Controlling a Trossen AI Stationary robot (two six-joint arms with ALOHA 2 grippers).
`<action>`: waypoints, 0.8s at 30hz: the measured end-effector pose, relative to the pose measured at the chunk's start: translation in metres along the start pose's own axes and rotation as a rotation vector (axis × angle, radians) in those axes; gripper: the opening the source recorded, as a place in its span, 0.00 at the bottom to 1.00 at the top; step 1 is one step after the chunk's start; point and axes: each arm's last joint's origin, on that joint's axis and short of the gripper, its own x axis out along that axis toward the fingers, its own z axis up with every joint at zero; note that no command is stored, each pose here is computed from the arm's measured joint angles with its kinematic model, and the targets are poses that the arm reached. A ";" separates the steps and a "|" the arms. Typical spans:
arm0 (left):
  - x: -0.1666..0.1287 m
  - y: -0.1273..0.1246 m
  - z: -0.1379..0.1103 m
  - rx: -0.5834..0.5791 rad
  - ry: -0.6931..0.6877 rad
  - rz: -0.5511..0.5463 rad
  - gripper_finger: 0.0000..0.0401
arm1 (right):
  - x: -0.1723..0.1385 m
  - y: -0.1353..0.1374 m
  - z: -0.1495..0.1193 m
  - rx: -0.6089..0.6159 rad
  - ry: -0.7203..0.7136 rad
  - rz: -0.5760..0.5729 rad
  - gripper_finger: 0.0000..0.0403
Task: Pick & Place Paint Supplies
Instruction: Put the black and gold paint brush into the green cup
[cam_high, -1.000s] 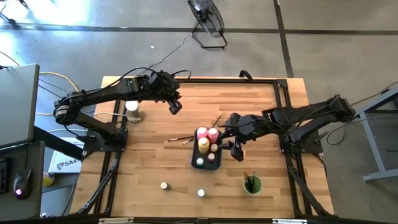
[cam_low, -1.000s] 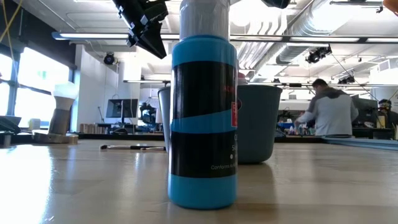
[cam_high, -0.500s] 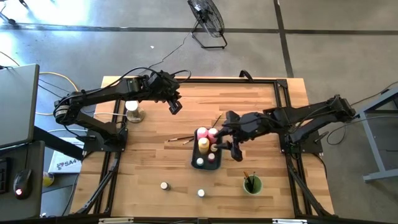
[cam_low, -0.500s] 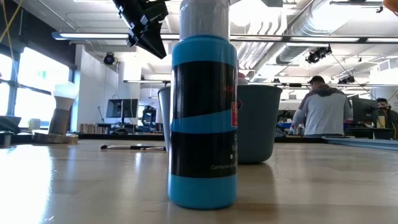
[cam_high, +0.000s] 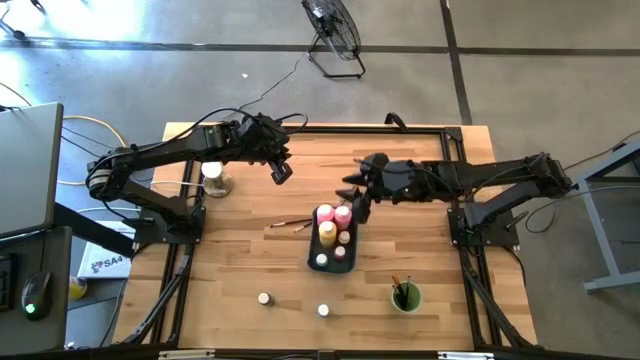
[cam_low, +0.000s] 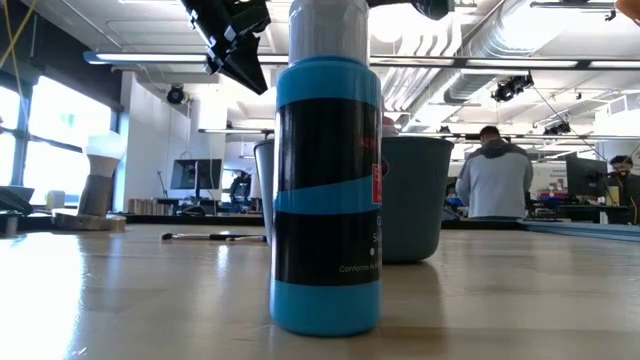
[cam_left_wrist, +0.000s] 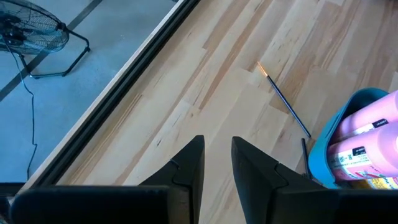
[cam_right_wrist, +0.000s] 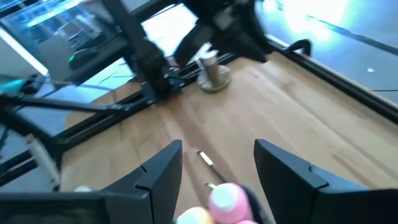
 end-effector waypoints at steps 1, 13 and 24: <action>0.000 0.000 0.000 0.007 0.000 0.000 0.19 | 0.001 -0.003 0.002 0.006 -0.005 -0.012 0.48; 0.000 0.000 0.005 0.012 -0.052 0.005 0.19 | 0.011 -0.051 0.026 -0.033 -0.094 -0.254 0.48; -0.004 0.000 0.026 -0.042 -0.276 0.051 0.19 | 0.011 -0.107 0.048 -0.182 -0.114 -0.512 0.48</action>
